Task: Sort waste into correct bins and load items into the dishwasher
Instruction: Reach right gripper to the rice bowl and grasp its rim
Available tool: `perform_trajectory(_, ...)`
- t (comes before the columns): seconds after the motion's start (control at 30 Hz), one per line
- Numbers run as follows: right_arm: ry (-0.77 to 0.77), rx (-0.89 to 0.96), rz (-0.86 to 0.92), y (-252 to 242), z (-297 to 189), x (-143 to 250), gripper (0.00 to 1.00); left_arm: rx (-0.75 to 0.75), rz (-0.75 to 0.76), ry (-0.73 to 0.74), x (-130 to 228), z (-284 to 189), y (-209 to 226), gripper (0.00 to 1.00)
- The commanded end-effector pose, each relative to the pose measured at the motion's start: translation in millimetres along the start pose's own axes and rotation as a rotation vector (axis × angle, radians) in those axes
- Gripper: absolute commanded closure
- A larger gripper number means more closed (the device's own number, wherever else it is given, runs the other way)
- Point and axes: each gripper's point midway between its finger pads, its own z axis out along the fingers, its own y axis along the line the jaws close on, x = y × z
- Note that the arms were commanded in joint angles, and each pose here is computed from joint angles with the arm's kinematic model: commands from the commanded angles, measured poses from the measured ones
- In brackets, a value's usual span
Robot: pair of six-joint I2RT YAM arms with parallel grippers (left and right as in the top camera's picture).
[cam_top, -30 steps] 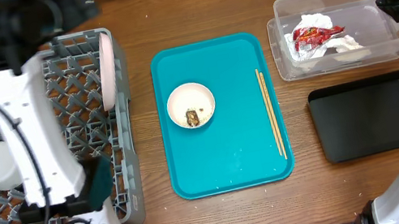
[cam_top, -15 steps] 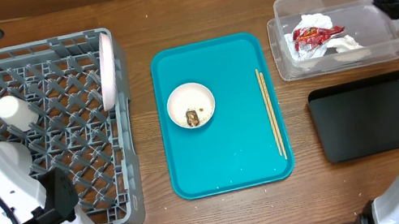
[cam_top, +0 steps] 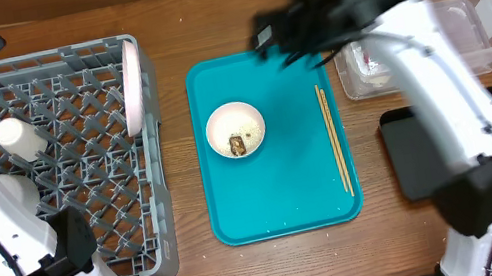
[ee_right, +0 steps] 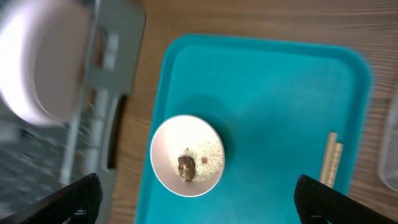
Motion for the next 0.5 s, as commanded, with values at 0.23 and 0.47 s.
perform_trajectory(0.23,0.024,0.178,-0.279,69.1,84.7,40.1,0.16,0.006,0.012,-0.017,-1.0,-10.6,1.0,0.0)
perform_trajectory(0.47,0.102,0.125,-0.352,103.8,116.6,76.9,0.36,0.006,0.012,-0.017,-1.0,-10.6,1.0,0.0)
